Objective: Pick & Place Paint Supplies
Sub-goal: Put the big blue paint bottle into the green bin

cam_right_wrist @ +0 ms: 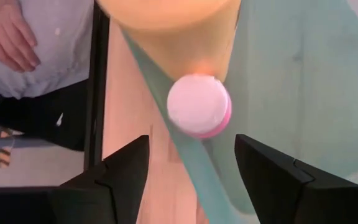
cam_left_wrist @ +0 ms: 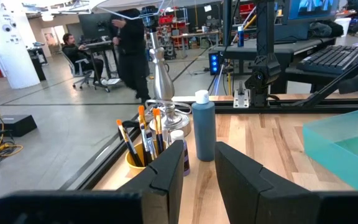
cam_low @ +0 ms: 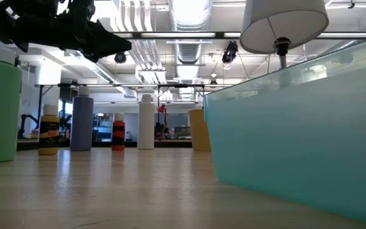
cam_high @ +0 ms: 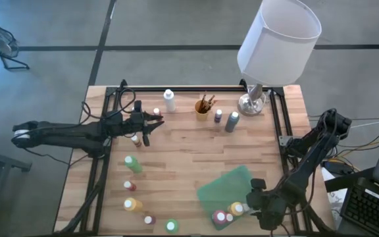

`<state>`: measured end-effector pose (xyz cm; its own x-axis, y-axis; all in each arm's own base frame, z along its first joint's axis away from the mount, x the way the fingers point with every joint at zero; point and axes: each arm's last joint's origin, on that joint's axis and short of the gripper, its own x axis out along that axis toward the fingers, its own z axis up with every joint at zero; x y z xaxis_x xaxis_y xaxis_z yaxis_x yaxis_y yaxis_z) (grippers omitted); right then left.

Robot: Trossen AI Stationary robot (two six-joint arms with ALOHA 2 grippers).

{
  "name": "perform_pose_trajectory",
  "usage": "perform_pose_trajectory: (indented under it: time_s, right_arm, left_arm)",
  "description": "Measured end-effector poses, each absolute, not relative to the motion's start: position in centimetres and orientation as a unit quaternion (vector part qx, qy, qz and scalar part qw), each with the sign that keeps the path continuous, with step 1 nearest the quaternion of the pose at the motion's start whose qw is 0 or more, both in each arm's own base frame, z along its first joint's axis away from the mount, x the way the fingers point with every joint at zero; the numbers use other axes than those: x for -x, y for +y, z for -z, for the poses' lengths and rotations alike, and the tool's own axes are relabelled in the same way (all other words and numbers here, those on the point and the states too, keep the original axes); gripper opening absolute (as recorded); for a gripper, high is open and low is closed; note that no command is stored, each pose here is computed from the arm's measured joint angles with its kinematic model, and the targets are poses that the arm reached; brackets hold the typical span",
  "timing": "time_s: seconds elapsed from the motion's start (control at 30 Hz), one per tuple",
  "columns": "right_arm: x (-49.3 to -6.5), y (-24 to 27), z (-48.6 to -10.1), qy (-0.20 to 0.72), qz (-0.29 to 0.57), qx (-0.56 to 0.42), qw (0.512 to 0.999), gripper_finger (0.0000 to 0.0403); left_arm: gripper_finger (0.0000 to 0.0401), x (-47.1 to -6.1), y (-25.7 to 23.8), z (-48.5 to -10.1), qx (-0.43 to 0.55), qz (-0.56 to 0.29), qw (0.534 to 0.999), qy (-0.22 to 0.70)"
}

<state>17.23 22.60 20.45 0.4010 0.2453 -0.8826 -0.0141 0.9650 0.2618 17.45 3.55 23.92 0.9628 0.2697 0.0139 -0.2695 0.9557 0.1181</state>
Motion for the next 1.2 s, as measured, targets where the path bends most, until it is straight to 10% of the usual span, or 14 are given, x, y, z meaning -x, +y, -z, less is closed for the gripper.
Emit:
perform_pose_trajectory:
  time_s: [1.2]
  right_arm:
    - [-15.7, 5.9, -31.0, 0.362, 0.201, 0.019, 0.91, 0.0189]
  left_arm:
    - [0.0097, -17.4, 3.6, -23.9, -0.06, -0.137, 0.989, 0.001]
